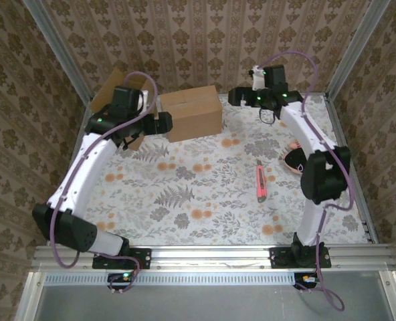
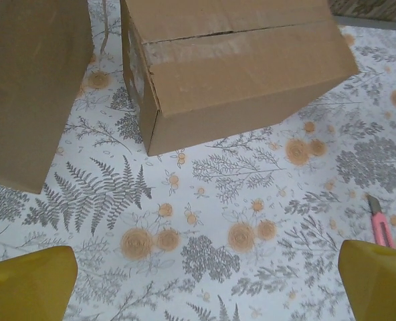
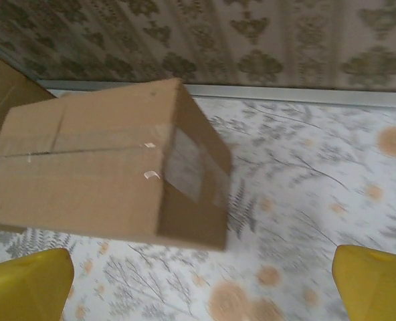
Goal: Unpack the express box
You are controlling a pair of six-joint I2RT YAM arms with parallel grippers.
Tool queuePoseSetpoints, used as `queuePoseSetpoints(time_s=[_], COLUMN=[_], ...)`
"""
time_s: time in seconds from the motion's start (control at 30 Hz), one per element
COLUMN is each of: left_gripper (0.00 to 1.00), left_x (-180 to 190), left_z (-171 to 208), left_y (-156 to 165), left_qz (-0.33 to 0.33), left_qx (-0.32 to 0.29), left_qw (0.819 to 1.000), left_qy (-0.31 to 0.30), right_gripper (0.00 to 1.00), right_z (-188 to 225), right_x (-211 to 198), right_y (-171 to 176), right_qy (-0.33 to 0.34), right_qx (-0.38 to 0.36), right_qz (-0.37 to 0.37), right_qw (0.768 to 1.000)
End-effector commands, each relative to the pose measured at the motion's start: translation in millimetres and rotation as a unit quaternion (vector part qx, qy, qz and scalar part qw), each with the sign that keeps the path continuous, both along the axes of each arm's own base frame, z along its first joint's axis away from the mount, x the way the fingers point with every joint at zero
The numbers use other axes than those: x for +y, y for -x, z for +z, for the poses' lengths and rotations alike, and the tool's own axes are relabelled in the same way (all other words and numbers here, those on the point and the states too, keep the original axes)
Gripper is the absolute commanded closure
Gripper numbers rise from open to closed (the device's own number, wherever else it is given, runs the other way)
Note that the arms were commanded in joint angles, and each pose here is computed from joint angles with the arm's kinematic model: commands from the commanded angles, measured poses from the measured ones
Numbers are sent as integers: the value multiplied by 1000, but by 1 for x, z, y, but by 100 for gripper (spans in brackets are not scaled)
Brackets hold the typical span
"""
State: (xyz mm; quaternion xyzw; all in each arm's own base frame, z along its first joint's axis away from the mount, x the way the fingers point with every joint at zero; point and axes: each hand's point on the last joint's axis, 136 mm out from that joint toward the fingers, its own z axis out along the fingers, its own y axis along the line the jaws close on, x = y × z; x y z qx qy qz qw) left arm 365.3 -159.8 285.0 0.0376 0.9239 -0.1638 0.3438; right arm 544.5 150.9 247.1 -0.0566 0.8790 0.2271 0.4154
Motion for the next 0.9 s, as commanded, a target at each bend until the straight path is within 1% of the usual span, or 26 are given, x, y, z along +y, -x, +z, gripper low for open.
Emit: queuePoseSetpoints(time_s=[0.0,0.17,0.3,0.6,0.73,0.87], left_gripper=[0,0,0,0,0,0], left_x=[4,1,-6,-26,-34,-36], left_z=[-4,-26,-47,-86,-97,-102], left_y=[-29,-66,-90,-134,-150,-159], left_qz=[47,65,64,48,42,45], left_qx=[-28,-30,-14,-3,-7,-14], left_qw=[998,997,998,998,998,997], left_qy=[-5,-6,16,47,56,62], right_gripper=[0,0,0,2,4,6], right_z=[9,-7,-20,-51,-60,-66], right_x=[15,43,62,85,94,101], right_y=[-29,-61,-72,-77,-73,-69], right_qy=[-49,-91,-103,-119,-116,-117], right_qx=[-15,2,11,36,44,51], right_qz=[2,25,41,50,60,67], right_qw=[999,996,994,991,990,990])
